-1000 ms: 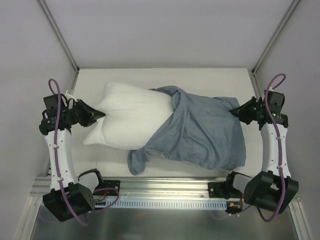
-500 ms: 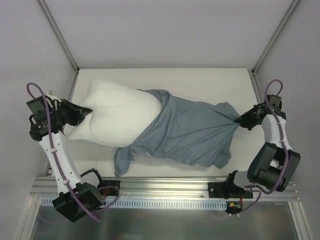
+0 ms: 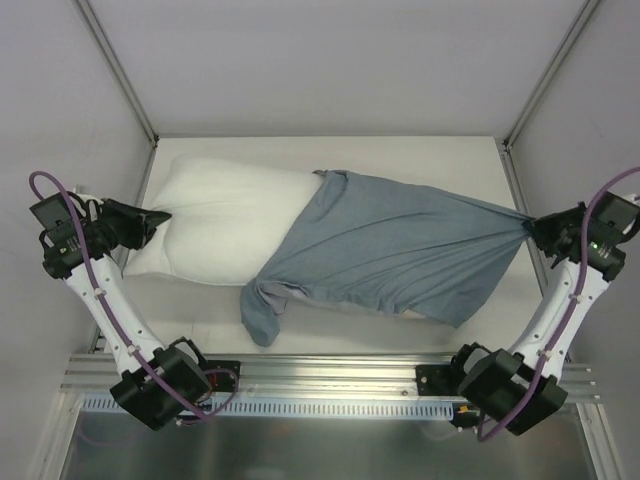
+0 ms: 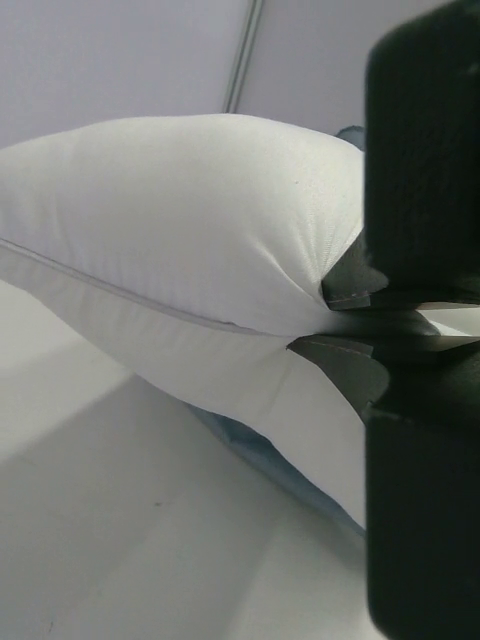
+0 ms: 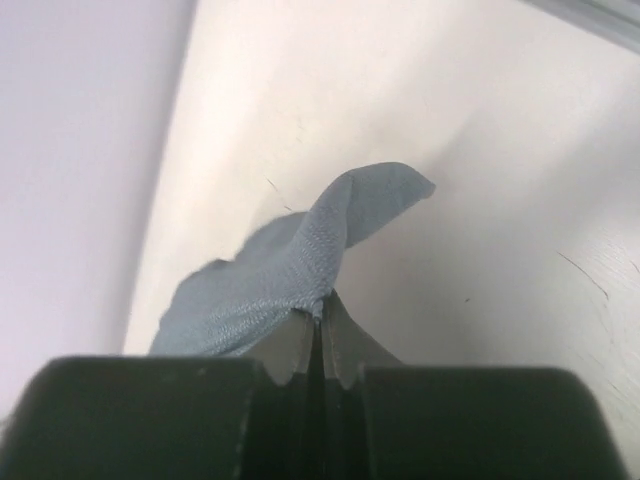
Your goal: Remove the pillowcase from the pillow
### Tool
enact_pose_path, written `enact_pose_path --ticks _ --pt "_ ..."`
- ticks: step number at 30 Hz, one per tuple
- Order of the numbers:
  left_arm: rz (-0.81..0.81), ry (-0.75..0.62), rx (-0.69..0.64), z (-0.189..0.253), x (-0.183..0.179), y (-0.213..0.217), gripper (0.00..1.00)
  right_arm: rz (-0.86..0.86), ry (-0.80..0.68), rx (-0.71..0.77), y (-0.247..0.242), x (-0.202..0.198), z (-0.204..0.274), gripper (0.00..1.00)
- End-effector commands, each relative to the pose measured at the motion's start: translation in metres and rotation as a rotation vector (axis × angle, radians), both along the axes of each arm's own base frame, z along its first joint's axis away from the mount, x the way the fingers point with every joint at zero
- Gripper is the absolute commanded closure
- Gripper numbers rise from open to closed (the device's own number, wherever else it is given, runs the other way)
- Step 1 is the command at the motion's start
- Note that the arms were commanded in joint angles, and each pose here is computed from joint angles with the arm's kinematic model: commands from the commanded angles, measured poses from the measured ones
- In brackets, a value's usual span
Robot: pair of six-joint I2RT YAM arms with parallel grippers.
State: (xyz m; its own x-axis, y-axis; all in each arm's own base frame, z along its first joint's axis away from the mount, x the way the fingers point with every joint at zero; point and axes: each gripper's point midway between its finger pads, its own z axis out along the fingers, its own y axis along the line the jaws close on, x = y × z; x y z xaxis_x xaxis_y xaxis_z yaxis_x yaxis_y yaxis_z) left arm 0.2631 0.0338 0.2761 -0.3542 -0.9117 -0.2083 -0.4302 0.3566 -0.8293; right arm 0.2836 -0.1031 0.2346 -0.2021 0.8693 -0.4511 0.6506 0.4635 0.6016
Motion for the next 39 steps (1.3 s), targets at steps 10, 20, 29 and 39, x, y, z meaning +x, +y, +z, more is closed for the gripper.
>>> enact_pose_path --ticks 10,20,29,39 --pt "0.225 -0.165 0.165 0.038 0.024 0.065 1.0 0.032 -0.028 -0.231 -0.015 0.035 0.031 0.99" --pt "0.038 0.001 0.271 -0.032 0.046 0.021 1.0 0.579 0.272 -0.318 0.097 0.041 -0.038 0.14" --pt "-0.127 0.041 0.413 -0.051 0.034 0.005 0.17 0.686 0.176 -0.283 0.143 -0.069 -0.064 0.0" --pt "-0.166 0.286 0.855 -0.039 -0.025 -0.027 0.04 0.766 0.296 -0.326 0.174 -0.117 -0.104 0.01"
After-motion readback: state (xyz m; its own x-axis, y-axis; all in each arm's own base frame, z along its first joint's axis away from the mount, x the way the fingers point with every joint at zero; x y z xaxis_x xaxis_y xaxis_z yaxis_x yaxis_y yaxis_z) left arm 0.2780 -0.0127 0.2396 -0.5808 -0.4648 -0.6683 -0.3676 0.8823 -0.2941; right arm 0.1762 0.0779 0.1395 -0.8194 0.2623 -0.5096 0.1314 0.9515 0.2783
